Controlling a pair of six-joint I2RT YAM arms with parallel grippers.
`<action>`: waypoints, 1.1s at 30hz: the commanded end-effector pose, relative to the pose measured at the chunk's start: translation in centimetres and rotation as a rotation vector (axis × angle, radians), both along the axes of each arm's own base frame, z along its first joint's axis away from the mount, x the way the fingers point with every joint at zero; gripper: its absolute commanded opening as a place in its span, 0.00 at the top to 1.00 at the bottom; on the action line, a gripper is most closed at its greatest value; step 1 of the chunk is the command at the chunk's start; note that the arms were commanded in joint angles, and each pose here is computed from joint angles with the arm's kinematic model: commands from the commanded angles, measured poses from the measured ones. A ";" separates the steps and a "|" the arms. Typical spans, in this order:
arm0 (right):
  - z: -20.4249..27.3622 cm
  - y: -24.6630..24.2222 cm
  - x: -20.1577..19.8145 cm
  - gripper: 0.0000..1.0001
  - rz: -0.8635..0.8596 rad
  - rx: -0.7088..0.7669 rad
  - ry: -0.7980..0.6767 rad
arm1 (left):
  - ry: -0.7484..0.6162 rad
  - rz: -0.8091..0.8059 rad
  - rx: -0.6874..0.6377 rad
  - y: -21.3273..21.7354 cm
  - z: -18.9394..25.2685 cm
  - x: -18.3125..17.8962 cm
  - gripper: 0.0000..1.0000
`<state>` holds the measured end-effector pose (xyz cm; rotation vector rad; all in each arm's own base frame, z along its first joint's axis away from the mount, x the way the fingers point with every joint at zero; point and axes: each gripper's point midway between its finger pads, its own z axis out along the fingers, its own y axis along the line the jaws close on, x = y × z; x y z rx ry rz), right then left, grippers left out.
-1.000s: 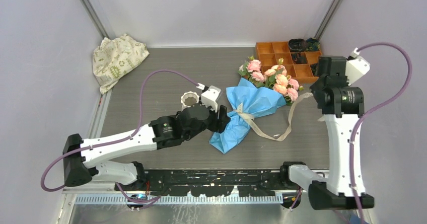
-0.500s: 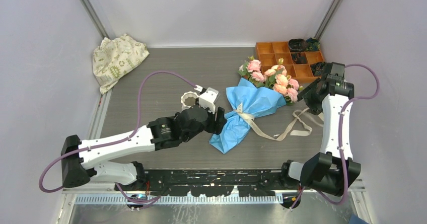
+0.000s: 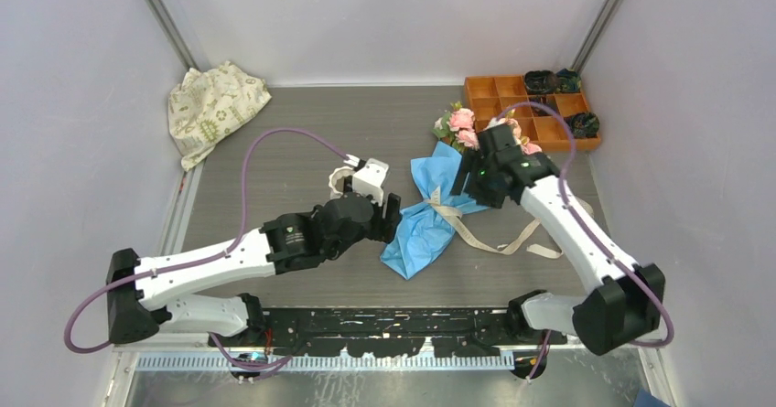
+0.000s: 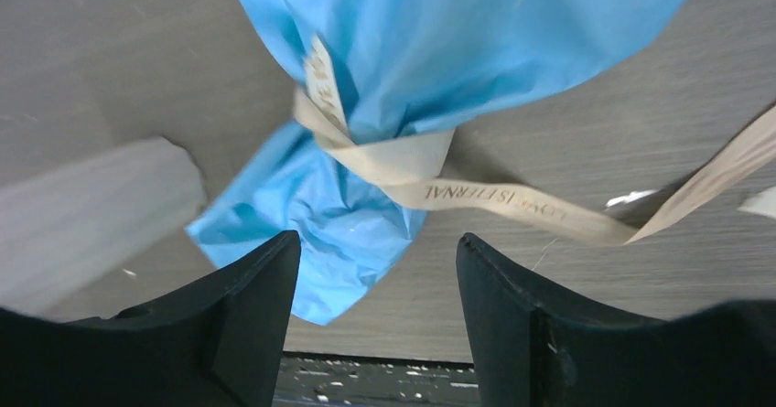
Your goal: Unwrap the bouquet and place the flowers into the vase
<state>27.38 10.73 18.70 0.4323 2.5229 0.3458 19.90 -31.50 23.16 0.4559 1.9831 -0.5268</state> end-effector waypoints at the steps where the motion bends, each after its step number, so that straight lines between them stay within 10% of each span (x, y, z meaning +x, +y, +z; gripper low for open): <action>1: -4.9 1.9 -0.2 0.32 -0.003 -0.033 0.066 | -0.071 0.072 -0.074 2.1 4.2 0.6 0.34; 21: -14.1 1.6 -1.2 0.31 -0.014 -0.100 0.216 | -0.057 0.093 -0.072 2.8 3.1 0.5 0.35; 33: -14.0 2.0 -0.8 0.77 -0.033 -0.074 0.201 | -0.053 0.094 -0.064 2.8 2.7 0.5 0.36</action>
